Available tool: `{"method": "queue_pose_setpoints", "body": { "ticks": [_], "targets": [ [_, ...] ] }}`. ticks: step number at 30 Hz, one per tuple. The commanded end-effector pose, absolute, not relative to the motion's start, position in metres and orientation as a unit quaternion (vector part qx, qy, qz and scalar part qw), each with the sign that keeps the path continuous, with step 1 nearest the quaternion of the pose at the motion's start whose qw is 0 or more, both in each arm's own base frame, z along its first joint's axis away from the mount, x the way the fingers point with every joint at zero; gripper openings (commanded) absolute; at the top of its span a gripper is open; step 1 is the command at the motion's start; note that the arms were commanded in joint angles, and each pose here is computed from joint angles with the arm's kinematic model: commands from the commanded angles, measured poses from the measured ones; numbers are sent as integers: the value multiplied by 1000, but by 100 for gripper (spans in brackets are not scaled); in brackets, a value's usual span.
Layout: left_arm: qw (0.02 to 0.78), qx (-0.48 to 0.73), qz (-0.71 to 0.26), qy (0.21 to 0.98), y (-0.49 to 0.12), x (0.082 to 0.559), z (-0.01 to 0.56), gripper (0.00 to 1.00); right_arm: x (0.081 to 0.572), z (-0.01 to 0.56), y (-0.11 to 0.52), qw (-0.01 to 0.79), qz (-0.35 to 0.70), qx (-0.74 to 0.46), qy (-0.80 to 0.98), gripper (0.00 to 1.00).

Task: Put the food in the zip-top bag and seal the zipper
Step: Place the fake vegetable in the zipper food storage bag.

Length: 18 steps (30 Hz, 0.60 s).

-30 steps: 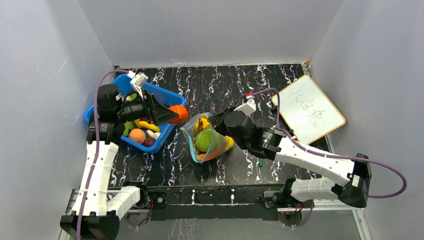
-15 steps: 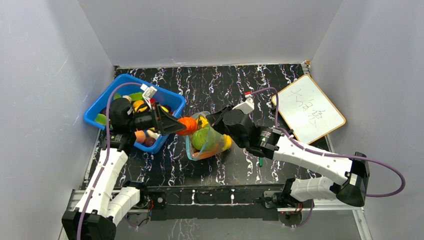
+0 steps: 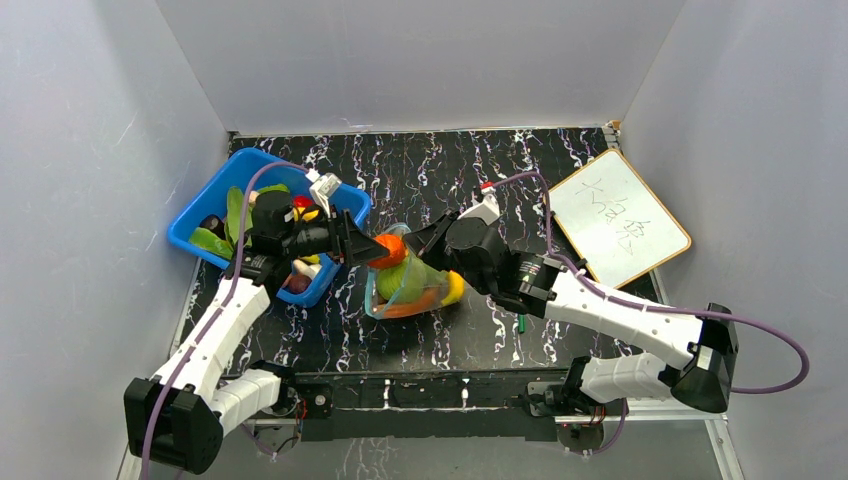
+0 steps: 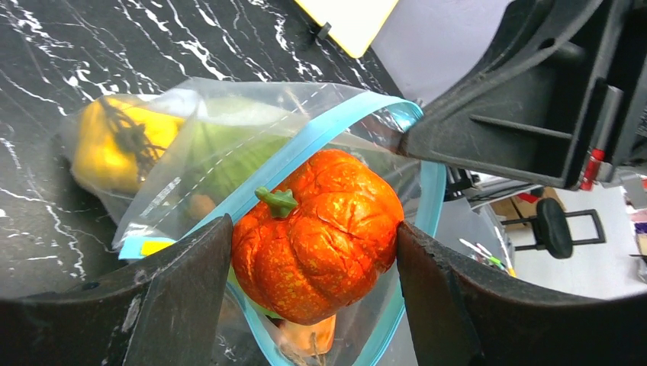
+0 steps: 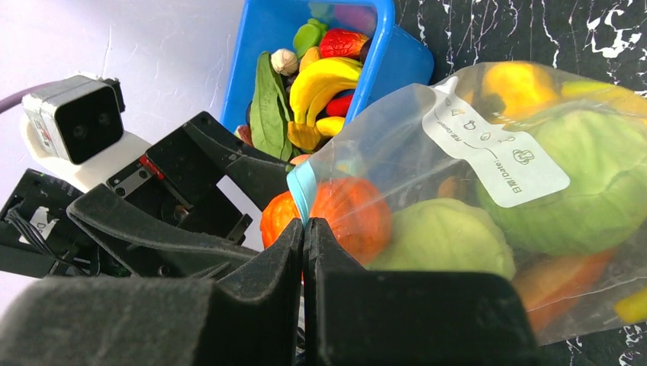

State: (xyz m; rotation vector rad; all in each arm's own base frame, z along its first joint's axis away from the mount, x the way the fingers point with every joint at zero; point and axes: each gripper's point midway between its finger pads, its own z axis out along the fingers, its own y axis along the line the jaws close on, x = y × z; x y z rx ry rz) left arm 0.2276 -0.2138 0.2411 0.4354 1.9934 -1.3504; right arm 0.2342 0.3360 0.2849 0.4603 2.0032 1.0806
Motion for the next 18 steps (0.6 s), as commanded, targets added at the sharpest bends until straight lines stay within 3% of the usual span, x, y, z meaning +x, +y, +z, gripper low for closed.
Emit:
{"method": "queue_pose_setpoints", "body": {
  "ticks": [1, 8, 11, 12, 16, 18],
  "targets": [
    [368, 184, -473, 779, -210, 240, 238, 44, 237, 354, 348, 417, 518, 191, 723, 0],
    [382, 188, -482, 766, -215, 236, 251, 64, 240, 356, 349, 421, 517, 189, 721, 0],
    [387, 192, -492, 756, -217, 234, 259, 67, 240, 357, 352, 422, 517, 185, 721, 0],
    [386, 194, -498, 752, -219, 232, 261, 67, 240, 359, 352, 423, 518, 185, 720, 0],
    [366, 207, -519, 744, -224, 225, 264, 44, 242, 361, 354, 428, 519, 180, 718, 0],
    [355, 214, -523, 745, -226, 222, 263, 42, 241, 363, 358, 427, 524, 169, 717, 0]
  ]
}}
